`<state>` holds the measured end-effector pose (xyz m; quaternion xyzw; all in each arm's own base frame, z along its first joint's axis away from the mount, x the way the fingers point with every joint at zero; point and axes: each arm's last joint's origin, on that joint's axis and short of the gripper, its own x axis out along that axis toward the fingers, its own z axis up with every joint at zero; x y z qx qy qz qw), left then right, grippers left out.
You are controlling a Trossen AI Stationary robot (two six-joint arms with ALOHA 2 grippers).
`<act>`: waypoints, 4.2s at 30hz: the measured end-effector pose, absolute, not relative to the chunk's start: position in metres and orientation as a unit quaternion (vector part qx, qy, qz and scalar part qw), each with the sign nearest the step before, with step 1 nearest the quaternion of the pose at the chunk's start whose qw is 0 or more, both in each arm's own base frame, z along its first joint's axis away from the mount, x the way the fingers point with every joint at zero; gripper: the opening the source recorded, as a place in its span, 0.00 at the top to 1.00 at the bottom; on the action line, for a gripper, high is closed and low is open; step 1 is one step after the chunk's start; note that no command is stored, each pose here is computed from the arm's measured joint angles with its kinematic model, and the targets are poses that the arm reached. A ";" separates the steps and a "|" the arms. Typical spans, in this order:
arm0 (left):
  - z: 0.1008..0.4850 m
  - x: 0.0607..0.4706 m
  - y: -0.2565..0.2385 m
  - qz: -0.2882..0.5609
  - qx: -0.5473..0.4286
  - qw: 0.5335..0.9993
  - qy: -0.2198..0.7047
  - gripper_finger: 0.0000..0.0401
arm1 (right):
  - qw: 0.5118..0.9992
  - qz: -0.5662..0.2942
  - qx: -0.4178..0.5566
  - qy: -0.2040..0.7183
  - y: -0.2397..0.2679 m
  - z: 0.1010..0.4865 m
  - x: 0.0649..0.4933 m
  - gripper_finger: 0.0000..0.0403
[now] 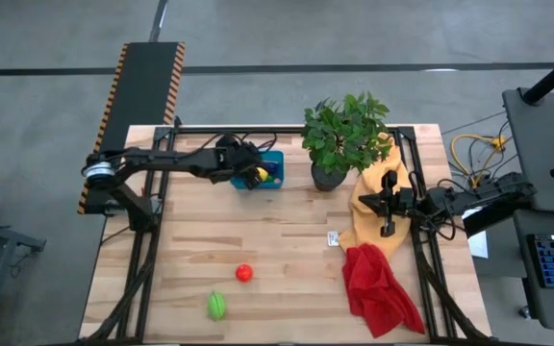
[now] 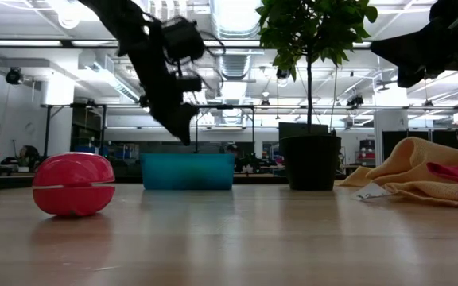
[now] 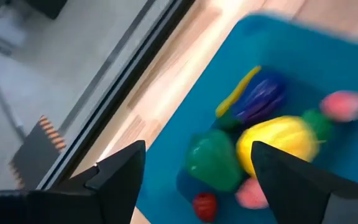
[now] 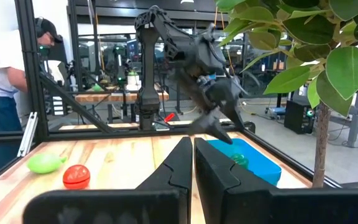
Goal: Pick and placing Produce into tupperware
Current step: Put the tomato into the bin
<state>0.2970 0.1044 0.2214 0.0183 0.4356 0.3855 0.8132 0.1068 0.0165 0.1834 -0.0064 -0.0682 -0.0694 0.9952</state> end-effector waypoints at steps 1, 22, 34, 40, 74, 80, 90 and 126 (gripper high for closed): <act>0.227 0.296 0.101 0.377 0.014 0.822 0.427 0.32 | 0.995 -0.069 -0.006 -0.068 0.016 0.183 0.107 0.98; 0.346 0.208 -0.015 -0.126 -0.026 0.990 -0.060 0.40 | 0.995 -0.072 -0.017 -0.068 0.016 0.183 0.107 0.98; 0.356 0.223 -0.008 -0.043 0.048 0.984 -0.165 0.40 | 0.995 -0.072 -0.015 -0.068 0.016 0.184 0.107 0.98; 0.357 0.243 -0.008 -0.031 0.045 0.988 -0.147 0.33 | 0.995 -0.071 -0.015 -0.068 0.016 0.184 0.107 0.98; 0.280 0.250 -0.103 -0.095 -0.044 0.944 0.314 0.05 | 0.995 -0.070 -0.015 -0.068 0.016 0.184 0.107 0.98; 0.257 0.249 -0.118 -0.089 -0.051 0.917 0.384 0.05 | 0.995 -0.070 -0.015 -0.068 0.016 0.184 0.107 0.98; 0.205 0.265 -0.139 -0.072 -0.039 0.876 0.475 0.05 | 0.995 -0.071 -0.015 -0.068 0.016 0.183 0.107 0.98; 0.144 0.283 -0.148 -0.029 -0.025 0.843 0.537 0.06 | 0.995 -0.071 -0.015 -0.068 0.016 0.183 0.107 0.98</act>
